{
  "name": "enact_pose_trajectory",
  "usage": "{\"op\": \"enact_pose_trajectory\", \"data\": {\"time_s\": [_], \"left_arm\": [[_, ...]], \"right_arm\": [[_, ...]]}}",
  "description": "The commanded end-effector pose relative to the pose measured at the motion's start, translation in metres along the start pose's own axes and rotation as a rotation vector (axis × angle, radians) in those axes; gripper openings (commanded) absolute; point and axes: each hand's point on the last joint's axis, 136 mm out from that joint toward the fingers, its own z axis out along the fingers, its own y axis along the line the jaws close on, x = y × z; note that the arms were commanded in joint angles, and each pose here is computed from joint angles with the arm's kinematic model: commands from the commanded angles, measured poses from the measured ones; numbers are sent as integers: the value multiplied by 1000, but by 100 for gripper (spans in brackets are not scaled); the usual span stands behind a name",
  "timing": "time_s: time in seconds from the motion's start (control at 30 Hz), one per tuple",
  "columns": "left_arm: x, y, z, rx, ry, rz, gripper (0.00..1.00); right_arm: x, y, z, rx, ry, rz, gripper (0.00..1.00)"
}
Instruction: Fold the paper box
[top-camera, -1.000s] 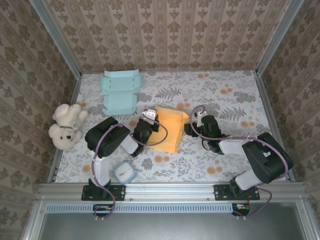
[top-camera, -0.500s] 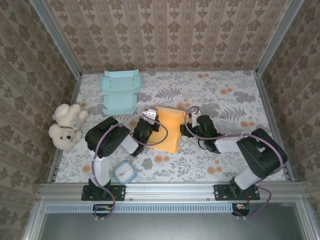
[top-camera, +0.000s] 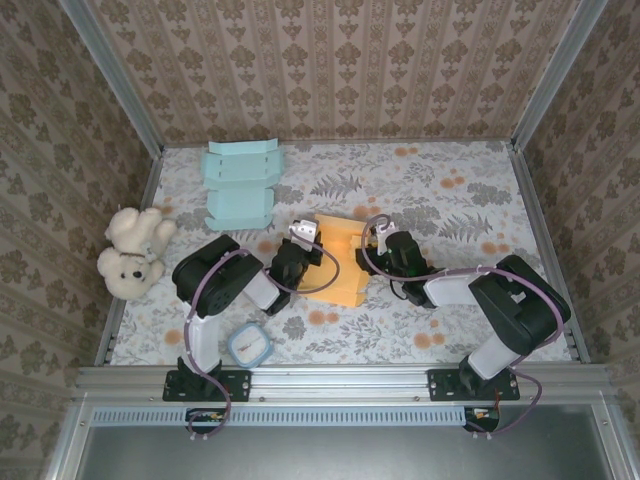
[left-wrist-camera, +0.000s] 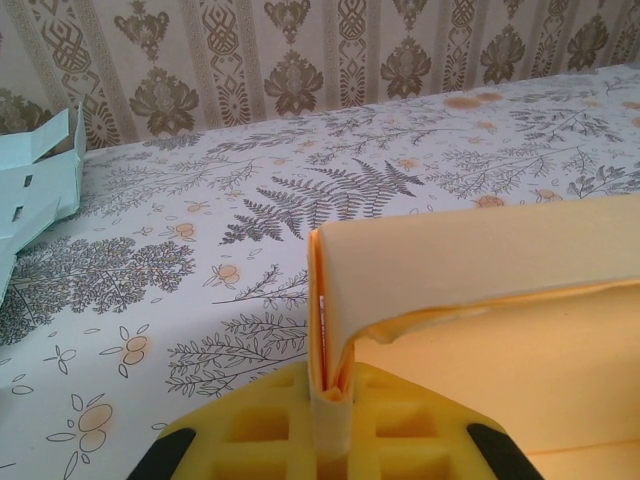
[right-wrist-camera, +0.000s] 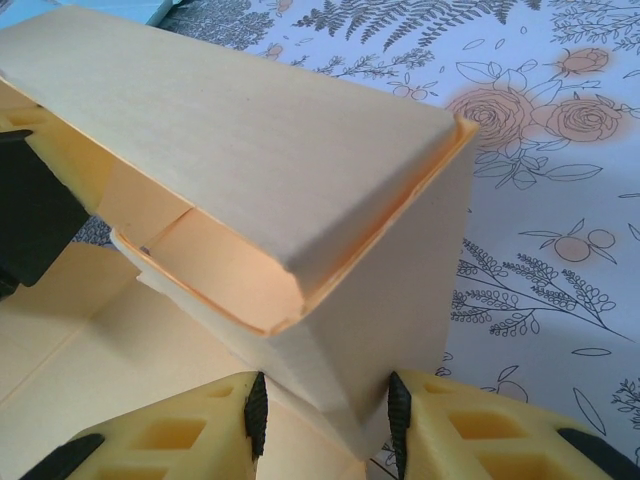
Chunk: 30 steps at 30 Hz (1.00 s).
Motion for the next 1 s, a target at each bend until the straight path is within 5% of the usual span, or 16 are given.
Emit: {"op": "enact_pose_trajectory", "data": {"time_s": [0.0, 0.97], "left_arm": [[2, -21, -2, 80, 11, 14, 0], [3, -16, -14, -20, 45, -156, 0]], "right_arm": [[-36, 11, -1, -18, -99, -19, 39], [-35, -47, 11, 421, -159, -46, 37]]}}
